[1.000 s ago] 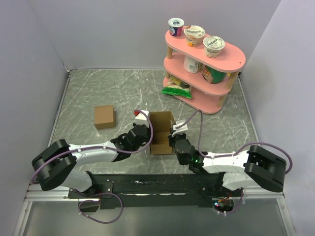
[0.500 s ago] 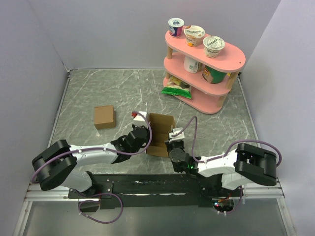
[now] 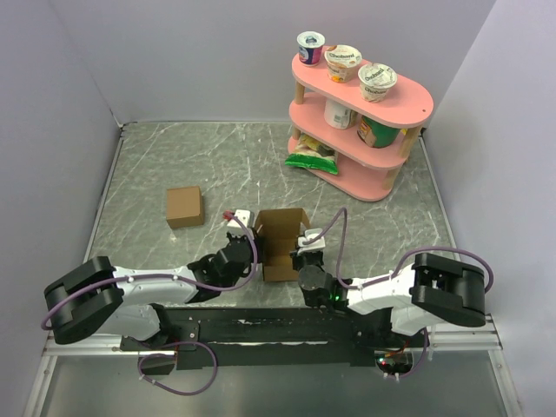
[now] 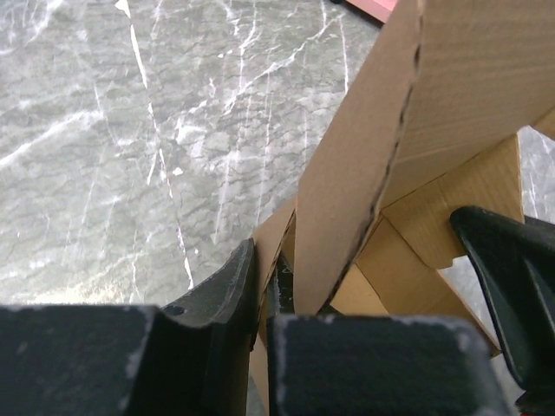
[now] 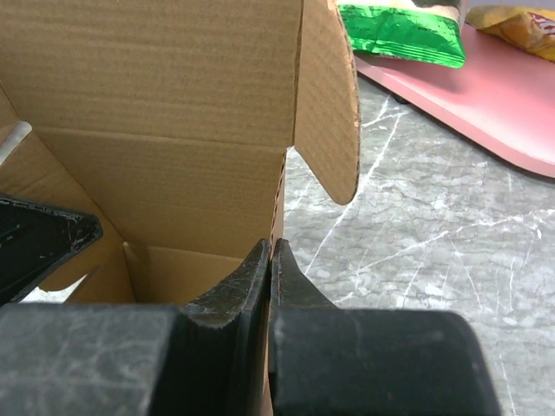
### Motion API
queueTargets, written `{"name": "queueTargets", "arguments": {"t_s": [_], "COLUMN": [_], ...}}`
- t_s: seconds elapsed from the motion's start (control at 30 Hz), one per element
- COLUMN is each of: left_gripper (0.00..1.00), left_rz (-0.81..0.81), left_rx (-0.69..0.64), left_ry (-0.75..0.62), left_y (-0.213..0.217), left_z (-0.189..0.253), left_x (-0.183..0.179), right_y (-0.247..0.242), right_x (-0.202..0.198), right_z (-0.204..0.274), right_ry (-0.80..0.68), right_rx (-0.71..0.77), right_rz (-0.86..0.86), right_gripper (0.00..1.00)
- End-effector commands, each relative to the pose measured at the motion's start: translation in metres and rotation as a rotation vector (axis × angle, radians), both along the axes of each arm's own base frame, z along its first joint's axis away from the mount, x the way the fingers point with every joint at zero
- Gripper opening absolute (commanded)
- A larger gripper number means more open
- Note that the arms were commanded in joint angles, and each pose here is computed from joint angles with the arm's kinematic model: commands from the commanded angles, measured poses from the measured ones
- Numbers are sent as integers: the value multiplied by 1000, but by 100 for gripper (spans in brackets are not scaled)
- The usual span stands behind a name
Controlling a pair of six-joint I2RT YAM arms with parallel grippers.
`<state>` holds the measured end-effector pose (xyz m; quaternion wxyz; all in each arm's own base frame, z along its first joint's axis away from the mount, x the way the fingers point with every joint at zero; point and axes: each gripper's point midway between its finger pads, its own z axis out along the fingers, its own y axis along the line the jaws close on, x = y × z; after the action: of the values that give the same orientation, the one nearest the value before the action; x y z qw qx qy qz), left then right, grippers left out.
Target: Fold the paper box
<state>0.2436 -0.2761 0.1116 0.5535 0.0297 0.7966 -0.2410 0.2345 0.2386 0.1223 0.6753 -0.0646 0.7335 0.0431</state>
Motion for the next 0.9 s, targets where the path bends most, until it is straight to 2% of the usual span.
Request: {"name": "queueTargets", "arguments": {"t_s": [0.0, 0.17, 0.53, 0.77, 0.87], "left_gripper": [11, 11, 13, 13, 16], "left_rz": [-68, -49, -16, -76, -132], "left_rx": [-103, -125, -108, -115, -94], "left_ry": [79, 106, 164, 187, 137], "left_y": [-31, -44, -61, -63, -57], "left_z": [10, 21, 11, -6, -11], "left_x": [-14, -7, 2, -9, -17], "right_y": [20, 25, 34, 30, 27], "right_x": [-6, -10, -16, -17, -17], "right_z": [-6, -3, 0, 4, 8], "right_ry": [18, -2, -38, -60, -66], "right_rx": [-15, -28, -46, -52, -50], "right_rz": [52, 64, 74, 59, 50], "right_gripper": [0, 0, 0, 0, 0]}}
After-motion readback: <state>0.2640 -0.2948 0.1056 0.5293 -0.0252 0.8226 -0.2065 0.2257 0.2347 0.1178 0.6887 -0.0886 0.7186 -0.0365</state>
